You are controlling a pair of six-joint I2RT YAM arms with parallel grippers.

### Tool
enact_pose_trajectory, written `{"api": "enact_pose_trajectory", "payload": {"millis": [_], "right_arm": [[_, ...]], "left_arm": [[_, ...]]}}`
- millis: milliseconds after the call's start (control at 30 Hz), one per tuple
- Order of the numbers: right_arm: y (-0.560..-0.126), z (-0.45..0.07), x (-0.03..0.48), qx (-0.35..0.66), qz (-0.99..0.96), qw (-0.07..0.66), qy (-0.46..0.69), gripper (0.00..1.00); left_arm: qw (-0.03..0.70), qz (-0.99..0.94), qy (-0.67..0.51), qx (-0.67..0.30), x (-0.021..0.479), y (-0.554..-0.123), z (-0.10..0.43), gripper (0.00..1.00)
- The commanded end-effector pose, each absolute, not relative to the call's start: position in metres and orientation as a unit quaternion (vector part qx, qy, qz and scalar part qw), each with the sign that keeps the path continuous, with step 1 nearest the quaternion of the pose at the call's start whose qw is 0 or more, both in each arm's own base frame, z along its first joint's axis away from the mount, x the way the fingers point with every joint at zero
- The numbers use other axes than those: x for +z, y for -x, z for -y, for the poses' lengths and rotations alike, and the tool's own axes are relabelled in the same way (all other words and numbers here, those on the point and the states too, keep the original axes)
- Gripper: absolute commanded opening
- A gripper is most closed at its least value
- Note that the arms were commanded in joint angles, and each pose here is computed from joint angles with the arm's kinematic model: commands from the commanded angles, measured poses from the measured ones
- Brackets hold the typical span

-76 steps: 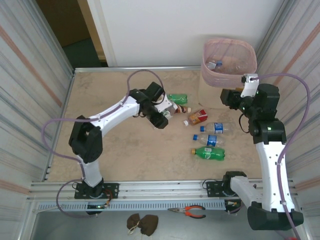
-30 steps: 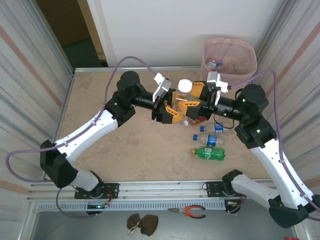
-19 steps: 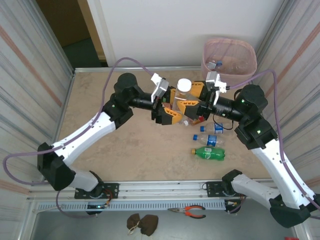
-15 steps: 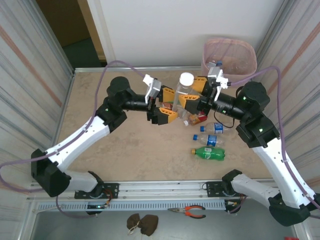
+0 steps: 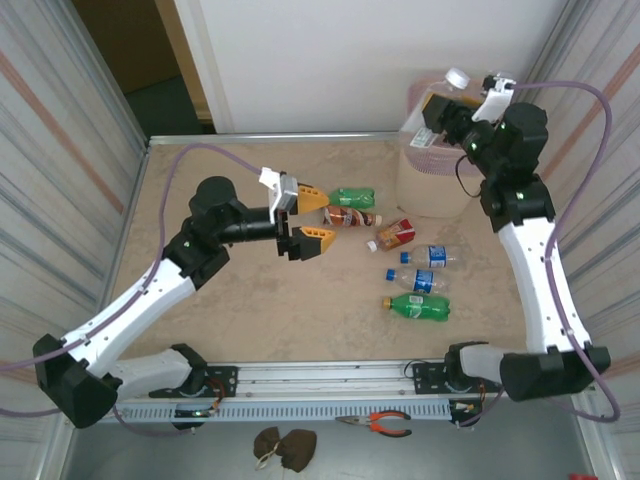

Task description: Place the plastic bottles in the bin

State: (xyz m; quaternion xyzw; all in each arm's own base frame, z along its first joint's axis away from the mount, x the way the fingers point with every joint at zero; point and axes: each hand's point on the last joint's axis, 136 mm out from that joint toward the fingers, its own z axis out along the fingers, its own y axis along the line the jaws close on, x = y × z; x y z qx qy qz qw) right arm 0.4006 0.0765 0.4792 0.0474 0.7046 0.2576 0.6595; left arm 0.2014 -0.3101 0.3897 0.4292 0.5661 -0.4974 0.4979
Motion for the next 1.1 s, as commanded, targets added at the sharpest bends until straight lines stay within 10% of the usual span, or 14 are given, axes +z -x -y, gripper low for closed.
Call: {"api": "enact_pose_trajectory", "payload": {"millis": [0,333,1067], "right_arm": [[-0.429,-0.033,0.502,0.263,-0.655,0.687,-0.17,0.25],[-0.5,0.043,0.45,0.227,-0.587,0.625,-0.461,0.39],[-0.594,0.043,0.323,0.274,-0.533,0.476,-0.644,0.49]], "left_arm": [[0.521,-0.57,-0.42,-0.476,0.391,-0.205,0.3,0.85],[0.522,-0.577,-0.415,-0.471,0.387,-0.2,0.293,0.85],[0.524,-0.595,-0.396,-0.464,0.381,-0.193,0.28,0.85]]}}
